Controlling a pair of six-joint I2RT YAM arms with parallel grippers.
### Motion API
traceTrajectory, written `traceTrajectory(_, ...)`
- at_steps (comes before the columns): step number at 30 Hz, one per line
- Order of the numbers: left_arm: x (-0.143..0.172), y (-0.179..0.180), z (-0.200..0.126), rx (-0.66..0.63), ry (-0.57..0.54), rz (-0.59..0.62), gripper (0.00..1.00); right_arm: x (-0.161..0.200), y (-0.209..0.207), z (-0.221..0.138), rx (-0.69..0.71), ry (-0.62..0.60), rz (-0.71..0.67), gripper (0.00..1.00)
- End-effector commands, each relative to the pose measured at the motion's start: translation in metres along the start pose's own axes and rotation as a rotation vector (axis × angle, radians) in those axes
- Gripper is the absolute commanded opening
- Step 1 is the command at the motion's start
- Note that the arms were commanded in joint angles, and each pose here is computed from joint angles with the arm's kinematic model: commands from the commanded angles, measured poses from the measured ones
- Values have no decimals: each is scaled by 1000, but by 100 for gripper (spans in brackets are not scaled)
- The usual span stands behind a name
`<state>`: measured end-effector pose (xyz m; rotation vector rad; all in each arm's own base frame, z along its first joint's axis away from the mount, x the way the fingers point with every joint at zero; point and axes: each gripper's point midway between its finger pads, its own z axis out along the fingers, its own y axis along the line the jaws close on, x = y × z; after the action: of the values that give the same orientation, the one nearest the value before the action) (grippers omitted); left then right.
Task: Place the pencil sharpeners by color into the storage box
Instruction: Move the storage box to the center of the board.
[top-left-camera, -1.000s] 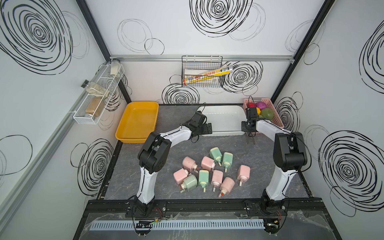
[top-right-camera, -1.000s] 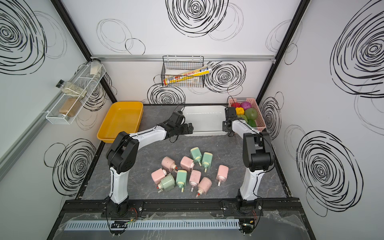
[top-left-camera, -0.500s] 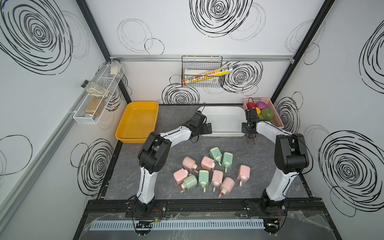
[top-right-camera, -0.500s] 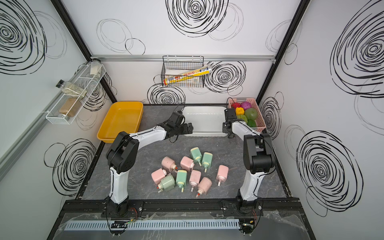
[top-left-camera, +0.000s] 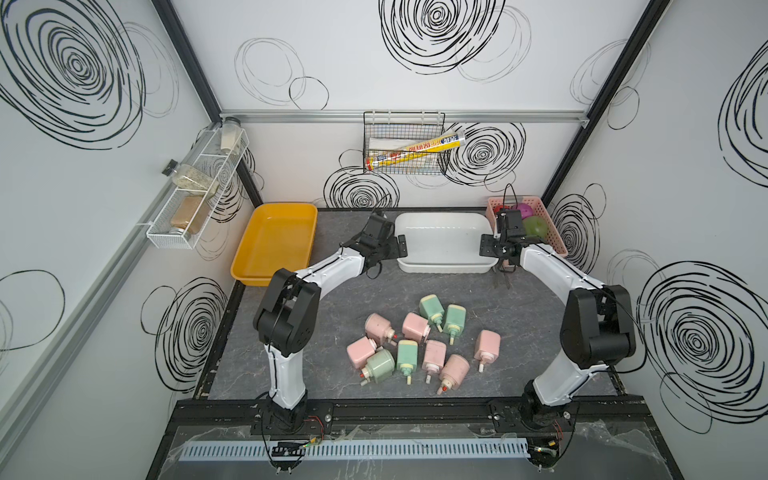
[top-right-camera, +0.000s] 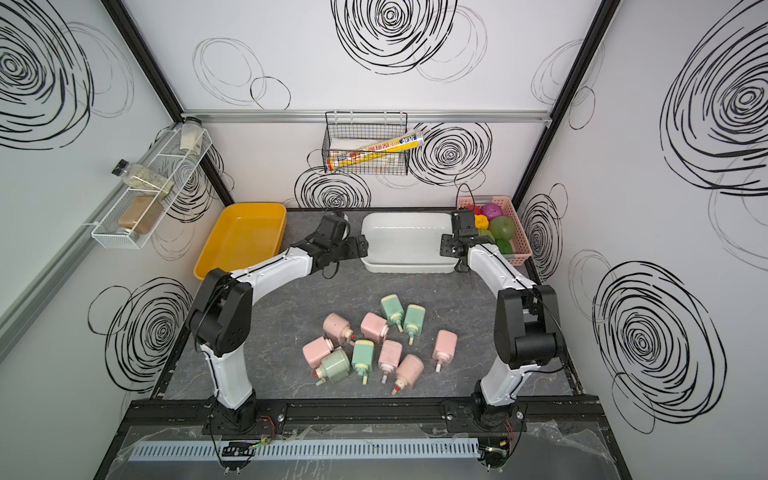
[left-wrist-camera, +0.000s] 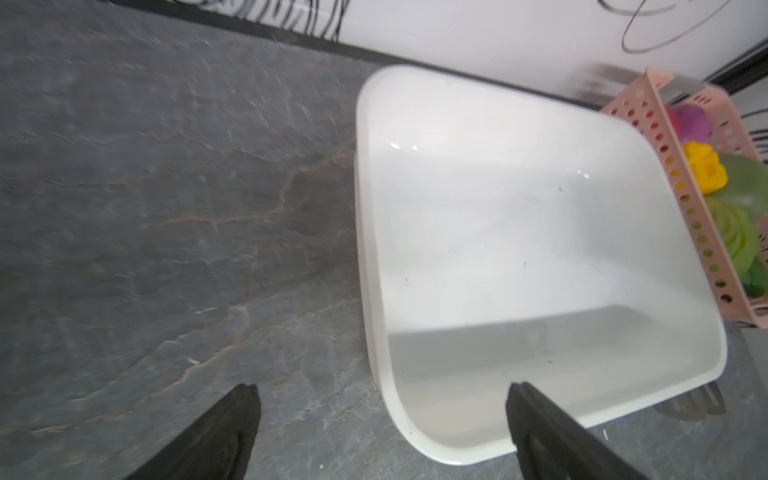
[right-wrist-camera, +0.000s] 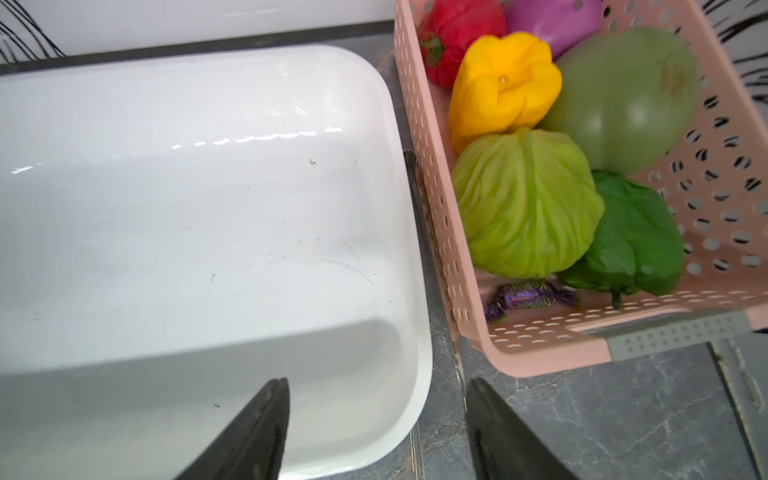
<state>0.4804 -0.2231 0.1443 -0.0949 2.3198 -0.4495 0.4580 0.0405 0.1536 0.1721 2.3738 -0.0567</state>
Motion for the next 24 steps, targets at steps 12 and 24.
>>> traceTrajectory(12, -73, 149, -51, -308, -125, -4, 99, -23, 15, -58, -113, -220, 41, 100)
traceTrajectory(24, -70, 232, -41, -453, -25, 14, 99, -17, 28, -94, -268, -300, 79, 100)
